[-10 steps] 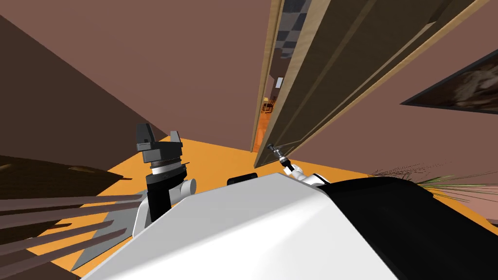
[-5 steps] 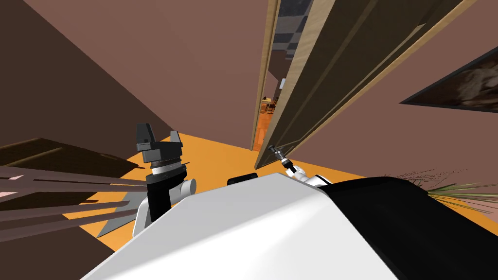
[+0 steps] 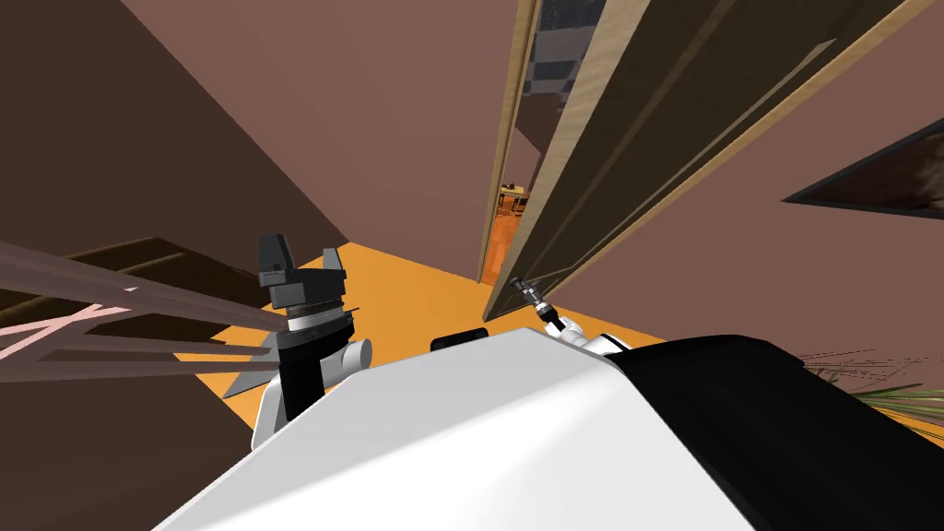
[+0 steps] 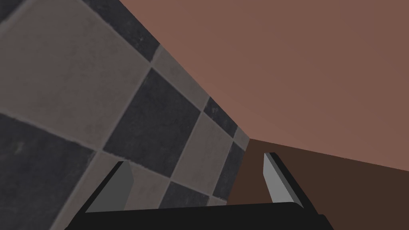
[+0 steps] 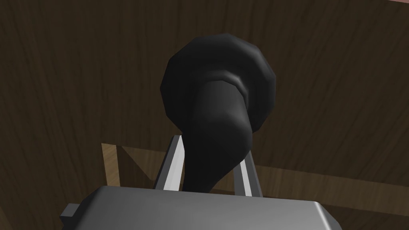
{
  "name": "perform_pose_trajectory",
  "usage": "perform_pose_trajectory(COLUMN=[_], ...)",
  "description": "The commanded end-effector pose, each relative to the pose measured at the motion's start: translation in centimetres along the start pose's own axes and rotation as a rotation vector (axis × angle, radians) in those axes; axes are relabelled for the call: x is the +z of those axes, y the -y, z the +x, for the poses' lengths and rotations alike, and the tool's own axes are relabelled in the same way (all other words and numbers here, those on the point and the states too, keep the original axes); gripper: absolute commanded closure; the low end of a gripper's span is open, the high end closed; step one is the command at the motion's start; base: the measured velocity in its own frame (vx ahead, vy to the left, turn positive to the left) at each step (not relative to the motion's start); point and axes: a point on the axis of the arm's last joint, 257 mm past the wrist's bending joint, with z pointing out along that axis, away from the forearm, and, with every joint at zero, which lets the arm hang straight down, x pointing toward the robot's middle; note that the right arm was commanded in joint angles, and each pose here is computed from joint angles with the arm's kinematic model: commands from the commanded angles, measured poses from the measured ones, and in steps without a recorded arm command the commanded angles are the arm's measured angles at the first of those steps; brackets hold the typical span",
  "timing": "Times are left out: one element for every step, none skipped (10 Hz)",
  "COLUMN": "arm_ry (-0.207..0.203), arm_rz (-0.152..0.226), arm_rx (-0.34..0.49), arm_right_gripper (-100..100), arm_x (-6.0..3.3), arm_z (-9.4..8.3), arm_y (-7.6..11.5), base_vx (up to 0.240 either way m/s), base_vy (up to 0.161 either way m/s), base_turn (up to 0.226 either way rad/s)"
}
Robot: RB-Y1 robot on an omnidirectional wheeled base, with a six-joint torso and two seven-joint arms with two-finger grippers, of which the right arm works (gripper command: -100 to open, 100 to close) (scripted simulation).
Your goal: Pull the door open
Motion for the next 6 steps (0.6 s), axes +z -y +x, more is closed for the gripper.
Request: perform_pose_trajectory(arm_ry=[-0.002,-0.004,-0.005,-0.005,-0.007,-0.008], arm_rz=[0.001,0.000,0.000,0.000,-0.001,-0.002], arm_rx=[-0.003,-0.004,-0.005,-0.005,-0.006,-0.007], arm_right_gripper=[100,100,100,100,100,100], arm_x=[-0.89,-1.50,-1.81,-2.11,-2.68,-3.19], arm_z=[-0.3,-0.5,-0.6,-0.6,-0.8,-0.9], arm_y=[0.0,0.0,0.0,0.0,0.0,-0.1], base_vx=[-0.169,-0.195,-0.162,-0.145,-0.161,-0.183], base_vy=[-0.086,-0.086,-0.107,-0.084,-0.070,-0.074], base_turn=[0.150,0.189,0.162,0.126,0.151,0.177])
